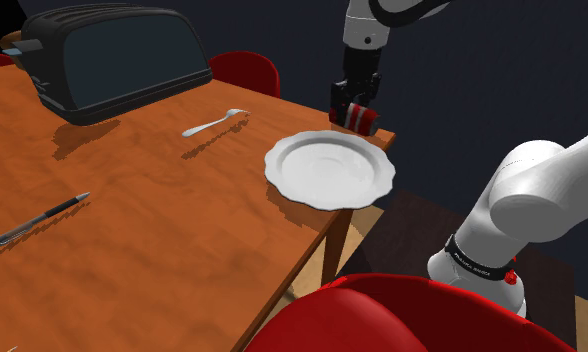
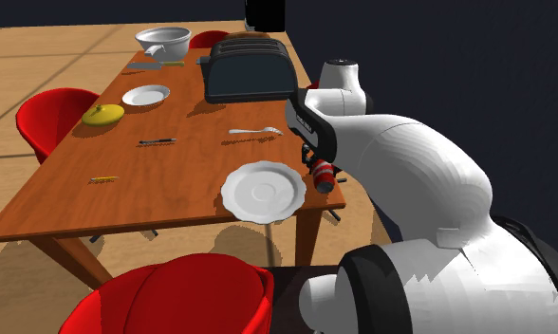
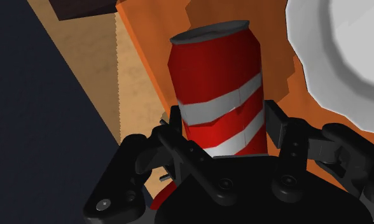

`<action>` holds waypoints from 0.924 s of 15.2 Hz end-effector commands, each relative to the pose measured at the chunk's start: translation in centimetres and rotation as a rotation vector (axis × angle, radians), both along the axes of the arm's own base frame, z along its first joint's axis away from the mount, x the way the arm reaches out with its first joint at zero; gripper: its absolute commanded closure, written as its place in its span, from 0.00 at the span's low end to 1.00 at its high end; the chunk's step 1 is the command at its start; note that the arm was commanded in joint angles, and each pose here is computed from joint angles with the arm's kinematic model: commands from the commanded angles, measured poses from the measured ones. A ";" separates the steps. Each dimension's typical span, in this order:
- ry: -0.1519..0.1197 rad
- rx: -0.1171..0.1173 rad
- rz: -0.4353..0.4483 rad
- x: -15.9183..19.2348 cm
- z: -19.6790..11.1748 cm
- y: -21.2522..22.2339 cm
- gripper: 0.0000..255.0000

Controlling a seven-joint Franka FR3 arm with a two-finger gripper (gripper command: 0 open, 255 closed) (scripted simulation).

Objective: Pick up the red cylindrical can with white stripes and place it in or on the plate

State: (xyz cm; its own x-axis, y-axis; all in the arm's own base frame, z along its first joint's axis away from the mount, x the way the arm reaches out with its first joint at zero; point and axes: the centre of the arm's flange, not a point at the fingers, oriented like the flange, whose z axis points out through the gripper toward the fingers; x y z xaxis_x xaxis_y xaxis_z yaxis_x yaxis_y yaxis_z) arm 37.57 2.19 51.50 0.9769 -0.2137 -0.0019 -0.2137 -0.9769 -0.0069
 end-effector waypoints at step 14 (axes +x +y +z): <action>0.000 0.000 0.000 0.0 7.4 0.0 1.00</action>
